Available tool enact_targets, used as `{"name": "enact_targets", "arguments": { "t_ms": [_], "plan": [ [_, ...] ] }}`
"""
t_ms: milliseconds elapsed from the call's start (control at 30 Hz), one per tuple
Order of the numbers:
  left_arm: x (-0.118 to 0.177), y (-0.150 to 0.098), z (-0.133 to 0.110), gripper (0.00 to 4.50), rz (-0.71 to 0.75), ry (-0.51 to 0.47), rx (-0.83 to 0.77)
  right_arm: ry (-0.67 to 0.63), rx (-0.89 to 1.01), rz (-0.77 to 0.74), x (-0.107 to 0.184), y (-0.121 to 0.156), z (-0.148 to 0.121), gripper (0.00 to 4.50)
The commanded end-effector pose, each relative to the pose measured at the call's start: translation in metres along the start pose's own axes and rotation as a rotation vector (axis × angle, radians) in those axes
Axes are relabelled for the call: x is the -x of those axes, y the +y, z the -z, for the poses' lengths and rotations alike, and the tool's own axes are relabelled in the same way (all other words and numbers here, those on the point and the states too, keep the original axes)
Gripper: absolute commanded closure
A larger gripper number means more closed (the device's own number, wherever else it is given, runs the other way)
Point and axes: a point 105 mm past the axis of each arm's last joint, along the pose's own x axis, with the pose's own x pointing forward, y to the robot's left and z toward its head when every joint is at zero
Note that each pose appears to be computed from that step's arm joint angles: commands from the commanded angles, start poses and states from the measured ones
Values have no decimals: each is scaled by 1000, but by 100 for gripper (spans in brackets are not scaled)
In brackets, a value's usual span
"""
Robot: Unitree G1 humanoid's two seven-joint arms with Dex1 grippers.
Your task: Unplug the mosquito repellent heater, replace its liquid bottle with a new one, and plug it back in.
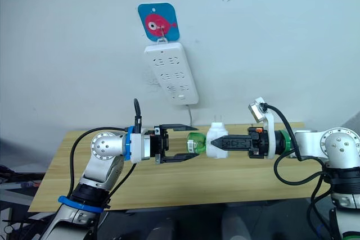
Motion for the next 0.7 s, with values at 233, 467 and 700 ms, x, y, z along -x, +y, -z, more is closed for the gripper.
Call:
{"name": "enact_targets", "arguments": {
  "t_ms": [233,467,700],
  "plan": [
    [9,24,0,226,-29,102,601,11,34,-36,-2,10,0,149],
    [21,36,-5,226,74,175,1118,37,39,-31,-2,9,3,149],
    [17,27,-6,152,103,179,978,34,39,-33,-2,9,4,149]
  ]
}}
